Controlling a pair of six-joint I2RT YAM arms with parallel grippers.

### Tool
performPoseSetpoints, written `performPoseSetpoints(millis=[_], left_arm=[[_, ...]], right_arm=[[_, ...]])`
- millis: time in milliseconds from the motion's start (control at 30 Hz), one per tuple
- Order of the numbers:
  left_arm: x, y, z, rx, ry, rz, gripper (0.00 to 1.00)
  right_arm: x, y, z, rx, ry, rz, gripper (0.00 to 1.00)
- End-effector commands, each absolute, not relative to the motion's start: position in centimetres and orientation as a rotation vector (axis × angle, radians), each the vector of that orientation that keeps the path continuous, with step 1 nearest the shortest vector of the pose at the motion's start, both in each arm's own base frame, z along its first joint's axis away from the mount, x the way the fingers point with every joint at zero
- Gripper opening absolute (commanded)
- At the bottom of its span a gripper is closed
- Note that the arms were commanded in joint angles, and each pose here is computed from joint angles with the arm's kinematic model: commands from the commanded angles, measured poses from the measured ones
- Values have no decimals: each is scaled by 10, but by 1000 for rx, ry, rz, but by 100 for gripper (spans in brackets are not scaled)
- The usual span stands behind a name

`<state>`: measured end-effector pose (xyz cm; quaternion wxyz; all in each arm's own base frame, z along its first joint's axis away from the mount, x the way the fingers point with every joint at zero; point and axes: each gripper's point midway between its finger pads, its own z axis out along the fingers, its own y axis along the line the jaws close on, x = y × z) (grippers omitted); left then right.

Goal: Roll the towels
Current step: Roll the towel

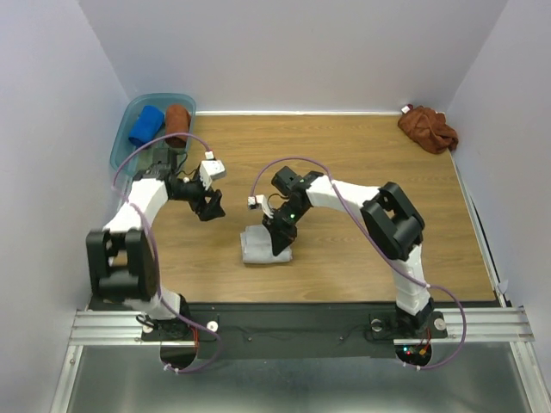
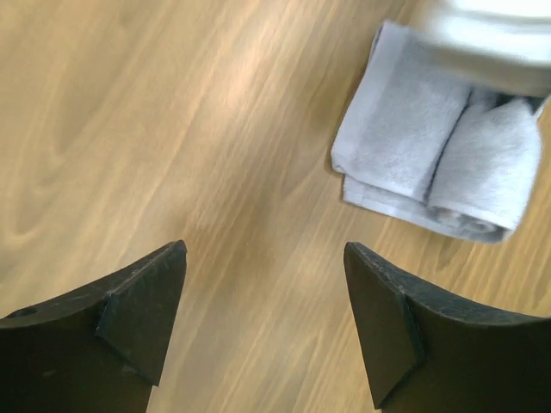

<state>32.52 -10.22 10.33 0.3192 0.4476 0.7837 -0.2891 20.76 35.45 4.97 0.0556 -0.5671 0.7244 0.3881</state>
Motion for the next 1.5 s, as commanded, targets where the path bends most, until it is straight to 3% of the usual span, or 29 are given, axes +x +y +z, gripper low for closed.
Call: performPoseSetpoints(millis=[0,167,300,533,1033,1133,1200,1233,1267,1367,1400,1467], left_arm=[[306,-107,126,1309,1850,-542,86],[250,-124,125,1593,1605,-267,90],[202,-161,110,1771,1369,-207,96],[191,-206,104,1845,1248,-119,95],[201,-221,38,1946,1383,-63,60],[201,-216,28,1981,1401,-37,47],[198,-212,21,2020,1419,-41,32],[195,-214,21,2028,1421,-64,27],[192,-214,19,2035,1448,-90,18],[178,-216,20,2091,1499,-223,8],[174,-217,22,2098,1512,-259,3],[165,-215,21,2140,1562,-326,1]], right_arm=[[181,336,34,-1666,2483,1438,0],[190,341,29,-1530,2581,1584,1],[202,343,27,-1385,2657,1691,1],[218,348,18,-1258,2725,1739,1],[225,344,-7,-1183,2807,1738,1],[230,344,-8,-1163,2805,1747,0],[231,343,-9,-1141,2812,1760,1],[233,342,-9,-1142,2808,1758,4],[237,341,-4,-1145,2786,1752,15],[253,334,10,-1144,2735,1707,34],[265,331,26,-1148,2681,1673,45],[284,321,43,-1135,2631,1598,53]])
